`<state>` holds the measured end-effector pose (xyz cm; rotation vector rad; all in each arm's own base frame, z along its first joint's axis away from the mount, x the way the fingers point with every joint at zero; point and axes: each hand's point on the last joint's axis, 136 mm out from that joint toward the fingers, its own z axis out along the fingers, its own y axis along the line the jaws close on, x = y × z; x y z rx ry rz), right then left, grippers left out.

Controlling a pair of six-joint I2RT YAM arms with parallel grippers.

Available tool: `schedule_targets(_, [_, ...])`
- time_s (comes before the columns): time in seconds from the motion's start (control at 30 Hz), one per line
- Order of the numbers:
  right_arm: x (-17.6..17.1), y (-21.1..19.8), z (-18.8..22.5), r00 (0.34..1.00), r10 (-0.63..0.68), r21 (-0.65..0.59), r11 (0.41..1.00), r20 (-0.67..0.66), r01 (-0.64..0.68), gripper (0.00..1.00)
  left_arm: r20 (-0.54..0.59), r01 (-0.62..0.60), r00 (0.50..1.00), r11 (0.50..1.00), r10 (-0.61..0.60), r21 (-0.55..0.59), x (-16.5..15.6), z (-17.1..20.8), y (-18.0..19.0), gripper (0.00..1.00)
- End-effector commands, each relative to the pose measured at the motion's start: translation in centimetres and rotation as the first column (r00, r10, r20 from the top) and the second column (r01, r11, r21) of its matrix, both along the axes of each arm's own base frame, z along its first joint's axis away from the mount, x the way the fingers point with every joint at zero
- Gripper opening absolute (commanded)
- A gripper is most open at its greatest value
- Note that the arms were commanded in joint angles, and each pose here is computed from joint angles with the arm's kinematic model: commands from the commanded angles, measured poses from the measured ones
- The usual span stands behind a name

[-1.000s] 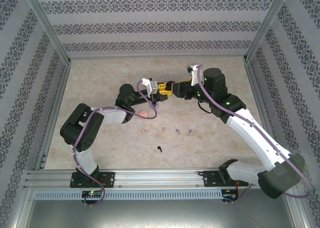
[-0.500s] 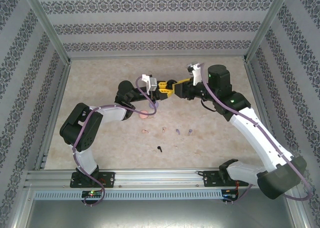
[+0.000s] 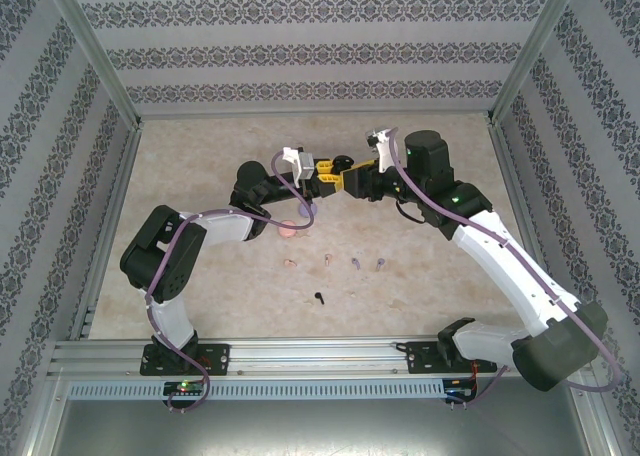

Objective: Insert the wireless bluetooth earbuds into the charging case

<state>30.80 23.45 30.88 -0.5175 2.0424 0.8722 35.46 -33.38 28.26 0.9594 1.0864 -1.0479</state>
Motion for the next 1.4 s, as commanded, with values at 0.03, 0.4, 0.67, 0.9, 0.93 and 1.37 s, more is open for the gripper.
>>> schedule_targets(0.03, [0.1, 0.3, 1.6, 0.999, 0.001, 0.002, 1.000, 0.040, -0.001, 0.42, 0.029, -0.024, 0.999, 1.000, 0.025, -0.013, 0.4, 0.2, 0.5, 0.00])
schedule_targets(0.4, [0.9, 1.7, 1.8, 0.999, 0.025, -0.010, 1.000, 0.047, -0.024, 0.42, 0.021, -0.027, 0.999, 1.000, 0.027, -0.013, 0.6, 0.1, 0.4, 0.00])
schedule_targets(0.67, [1.8, 1.6, 1.5, 0.998, 0.005, -0.043, 0.999, 0.058, -0.003, 0.41, 0.024, -0.025, 0.999, 1.000, 0.025, -0.019, 0.5, 0.4, 0.5, 0.00])
schedule_targets(0.9, [2.2, 1.9, 1.1, 0.999, 0.021, -0.065, 0.998, 0.051, -0.018, 0.41, 0.029, -0.021, 0.999, 1.000, 0.022, -0.023, 0.4, 0.8, 0.5, 0.00])
schedule_targets(0.93, [2.2, 2.0, 1.0, 0.998, 0.025, -0.069, 0.997, 0.049, -0.021, 0.41, 0.029, -0.020, 0.999, 0.999, 0.021, -0.024, 0.3, 0.8, 0.5, 0.00])
schedule_targets(1.37, [2.9, 1.8, -0.4, 0.999, 0.013, -0.130, 0.992, 0.045, -0.007, 0.37, 0.033, -0.014, 0.999, 0.999, 0.015, -0.033, 0.2, 1.3, 0.5, 0.00])
